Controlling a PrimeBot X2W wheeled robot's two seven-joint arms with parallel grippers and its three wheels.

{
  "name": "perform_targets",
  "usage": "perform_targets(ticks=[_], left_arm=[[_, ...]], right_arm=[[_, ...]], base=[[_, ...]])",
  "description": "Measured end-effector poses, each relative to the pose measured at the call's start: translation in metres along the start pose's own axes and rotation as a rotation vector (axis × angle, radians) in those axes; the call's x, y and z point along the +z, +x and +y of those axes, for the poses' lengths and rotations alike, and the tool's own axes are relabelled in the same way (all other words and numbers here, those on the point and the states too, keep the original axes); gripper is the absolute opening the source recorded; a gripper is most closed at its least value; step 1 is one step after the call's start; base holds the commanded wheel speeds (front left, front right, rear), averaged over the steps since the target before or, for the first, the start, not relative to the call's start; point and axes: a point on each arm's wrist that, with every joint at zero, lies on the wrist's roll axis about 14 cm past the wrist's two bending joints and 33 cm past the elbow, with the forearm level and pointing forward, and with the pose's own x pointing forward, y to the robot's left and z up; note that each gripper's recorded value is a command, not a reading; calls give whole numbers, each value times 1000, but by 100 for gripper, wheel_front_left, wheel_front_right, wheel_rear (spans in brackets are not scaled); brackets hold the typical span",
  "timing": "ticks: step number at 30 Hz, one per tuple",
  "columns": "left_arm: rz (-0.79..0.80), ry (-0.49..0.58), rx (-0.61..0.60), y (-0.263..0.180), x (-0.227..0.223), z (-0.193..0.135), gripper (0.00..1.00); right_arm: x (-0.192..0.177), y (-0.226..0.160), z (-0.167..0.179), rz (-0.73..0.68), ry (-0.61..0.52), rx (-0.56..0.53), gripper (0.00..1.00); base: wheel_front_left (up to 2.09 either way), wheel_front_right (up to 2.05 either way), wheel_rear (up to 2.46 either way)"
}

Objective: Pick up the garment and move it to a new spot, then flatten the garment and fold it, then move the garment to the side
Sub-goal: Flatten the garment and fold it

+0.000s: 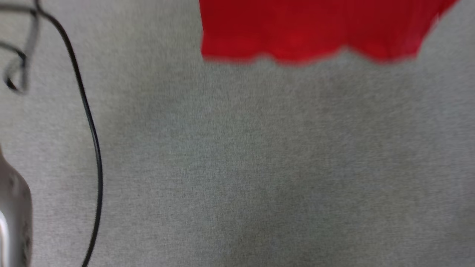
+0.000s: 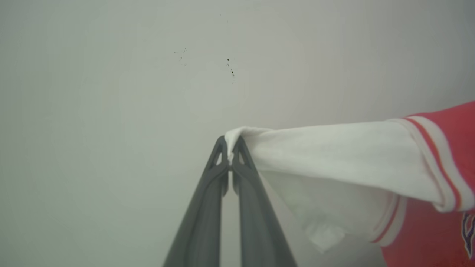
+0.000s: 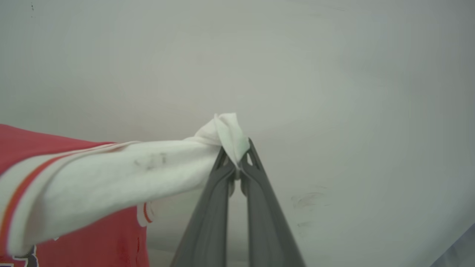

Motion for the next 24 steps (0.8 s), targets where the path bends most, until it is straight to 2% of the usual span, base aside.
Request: perform_targets(ticks=[7,14,19,24], left_arm=[[-6,28,39,58,-44,7,0],[10,30,75,87,-95,8,0],[63,18,73,88,-136,4,0],[147,-9,76,70,-177,1,0]], right_arm=[[-19,64,8,-69,27,-10,0],[-75,110,30,-50,76,7,0],[-129,121,59,21,130,54,0],[-182,107,71,140,166,74,0]], base=[[0,0,0],[0,0,0],[0,0,0],[0,0,0]])
